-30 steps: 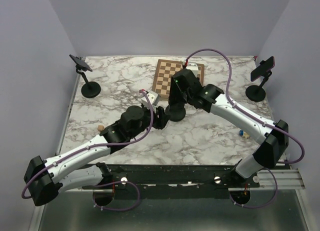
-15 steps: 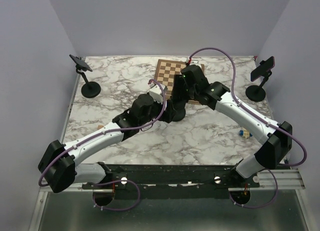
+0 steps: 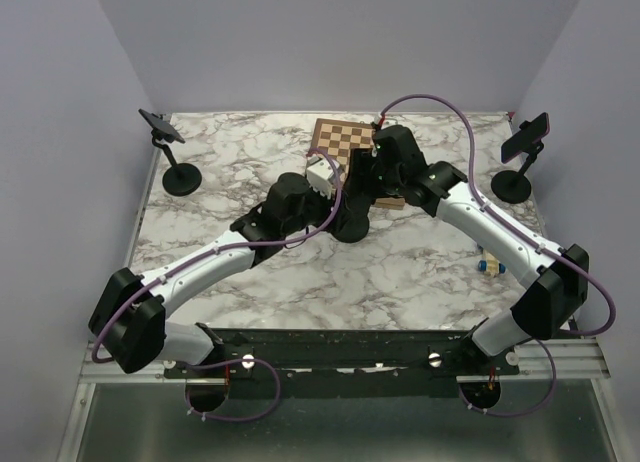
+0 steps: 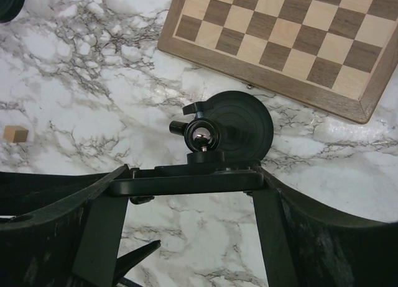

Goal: Remove the phone from the phone stand

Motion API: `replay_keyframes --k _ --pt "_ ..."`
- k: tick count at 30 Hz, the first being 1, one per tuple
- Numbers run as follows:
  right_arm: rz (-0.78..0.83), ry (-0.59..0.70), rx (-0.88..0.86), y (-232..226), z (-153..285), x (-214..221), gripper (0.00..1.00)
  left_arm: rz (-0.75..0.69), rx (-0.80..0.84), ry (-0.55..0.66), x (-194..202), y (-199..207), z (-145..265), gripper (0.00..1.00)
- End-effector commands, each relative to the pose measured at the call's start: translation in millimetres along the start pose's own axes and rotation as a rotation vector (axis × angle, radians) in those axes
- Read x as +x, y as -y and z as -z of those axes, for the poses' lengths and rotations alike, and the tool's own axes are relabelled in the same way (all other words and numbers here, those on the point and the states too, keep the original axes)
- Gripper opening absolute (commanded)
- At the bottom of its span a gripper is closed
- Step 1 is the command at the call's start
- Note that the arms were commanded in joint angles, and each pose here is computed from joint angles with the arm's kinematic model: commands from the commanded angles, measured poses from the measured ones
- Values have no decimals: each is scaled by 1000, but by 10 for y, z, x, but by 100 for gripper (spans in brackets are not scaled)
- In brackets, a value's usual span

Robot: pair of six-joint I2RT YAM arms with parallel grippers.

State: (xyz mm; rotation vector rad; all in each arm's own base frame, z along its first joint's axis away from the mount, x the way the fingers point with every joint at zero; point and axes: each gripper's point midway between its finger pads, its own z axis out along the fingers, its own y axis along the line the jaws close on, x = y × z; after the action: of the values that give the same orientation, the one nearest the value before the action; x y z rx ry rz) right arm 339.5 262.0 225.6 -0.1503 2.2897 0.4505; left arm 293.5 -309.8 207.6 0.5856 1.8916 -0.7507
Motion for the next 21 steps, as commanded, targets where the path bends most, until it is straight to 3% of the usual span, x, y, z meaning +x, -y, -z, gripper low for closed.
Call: replay_keyframes --k 1,14,21 --pt "0 -60 -116 -210 -64 135 1 -68 34 6 -104 39 -53 63" --pt "14 -60 -117 -221 -94 114 1 -89 -41 18 -181 -141 -85 57" --pt "13 -72 -144 -270 -100 133 1 -70 -4 16 -203 -155 -116 56"
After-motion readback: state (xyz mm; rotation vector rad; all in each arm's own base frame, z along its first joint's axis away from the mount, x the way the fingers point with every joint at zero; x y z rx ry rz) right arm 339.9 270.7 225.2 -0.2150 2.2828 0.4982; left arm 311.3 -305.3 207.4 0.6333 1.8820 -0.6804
